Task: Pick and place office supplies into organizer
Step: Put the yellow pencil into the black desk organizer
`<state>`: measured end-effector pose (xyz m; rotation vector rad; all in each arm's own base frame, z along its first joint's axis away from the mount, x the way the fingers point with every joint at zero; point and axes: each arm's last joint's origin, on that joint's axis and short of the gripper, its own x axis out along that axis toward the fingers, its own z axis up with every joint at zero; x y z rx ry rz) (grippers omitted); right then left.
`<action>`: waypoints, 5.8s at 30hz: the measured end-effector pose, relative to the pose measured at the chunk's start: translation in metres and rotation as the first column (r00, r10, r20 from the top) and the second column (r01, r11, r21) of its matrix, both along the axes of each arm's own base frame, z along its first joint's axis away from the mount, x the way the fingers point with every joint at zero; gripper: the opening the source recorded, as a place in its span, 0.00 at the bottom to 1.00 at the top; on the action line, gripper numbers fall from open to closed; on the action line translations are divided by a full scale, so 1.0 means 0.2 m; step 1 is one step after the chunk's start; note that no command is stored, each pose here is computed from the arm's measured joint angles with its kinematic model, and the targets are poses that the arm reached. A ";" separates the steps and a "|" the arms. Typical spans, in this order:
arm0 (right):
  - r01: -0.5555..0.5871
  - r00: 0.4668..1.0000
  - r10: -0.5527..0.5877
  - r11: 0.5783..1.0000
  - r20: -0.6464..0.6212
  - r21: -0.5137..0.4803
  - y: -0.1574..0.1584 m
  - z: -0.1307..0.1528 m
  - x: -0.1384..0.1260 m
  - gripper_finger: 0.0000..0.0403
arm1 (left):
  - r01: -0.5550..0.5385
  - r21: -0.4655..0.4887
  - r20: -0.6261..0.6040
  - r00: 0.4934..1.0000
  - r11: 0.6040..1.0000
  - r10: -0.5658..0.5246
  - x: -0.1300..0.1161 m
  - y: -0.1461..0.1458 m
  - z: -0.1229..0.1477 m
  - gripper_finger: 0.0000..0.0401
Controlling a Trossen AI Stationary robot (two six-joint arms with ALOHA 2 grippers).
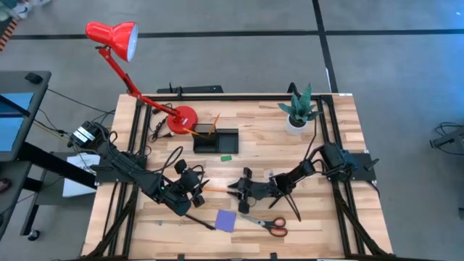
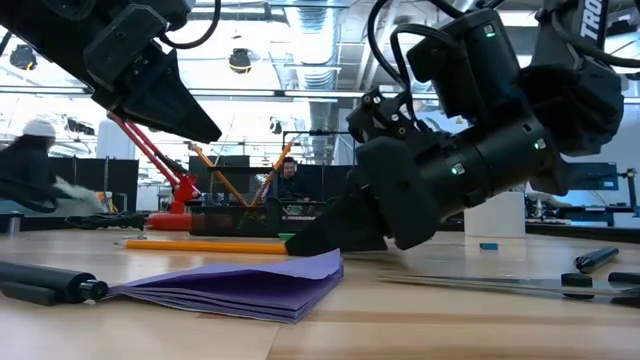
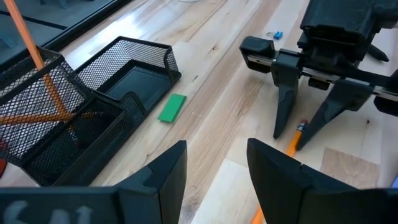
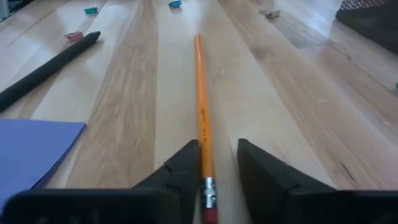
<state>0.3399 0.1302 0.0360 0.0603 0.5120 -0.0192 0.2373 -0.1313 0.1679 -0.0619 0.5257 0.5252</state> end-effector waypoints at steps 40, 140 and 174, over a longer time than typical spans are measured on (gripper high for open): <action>0.116 0.932 -0.121 0.993 0.342 0.035 -0.09 0.14 0.09 0.00 | -0.116 0.112 0.183 0.979 0.987 0.095 -0.12 0.10 0.48 0.40; 0.330 0.660 -0.137 0.936 0.738 -0.122 -0.32 0.85 0.32 0.00 | -0.214 0.049 0.442 0.881 0.976 0.171 -0.11 0.29 0.78 0.38; 0.588 0.787 -0.285 0.618 0.548 -0.522 0.05 1.21 0.02 0.19 | -0.303 -0.001 0.275 0.916 0.953 0.292 -0.05 0.64 0.69 0.02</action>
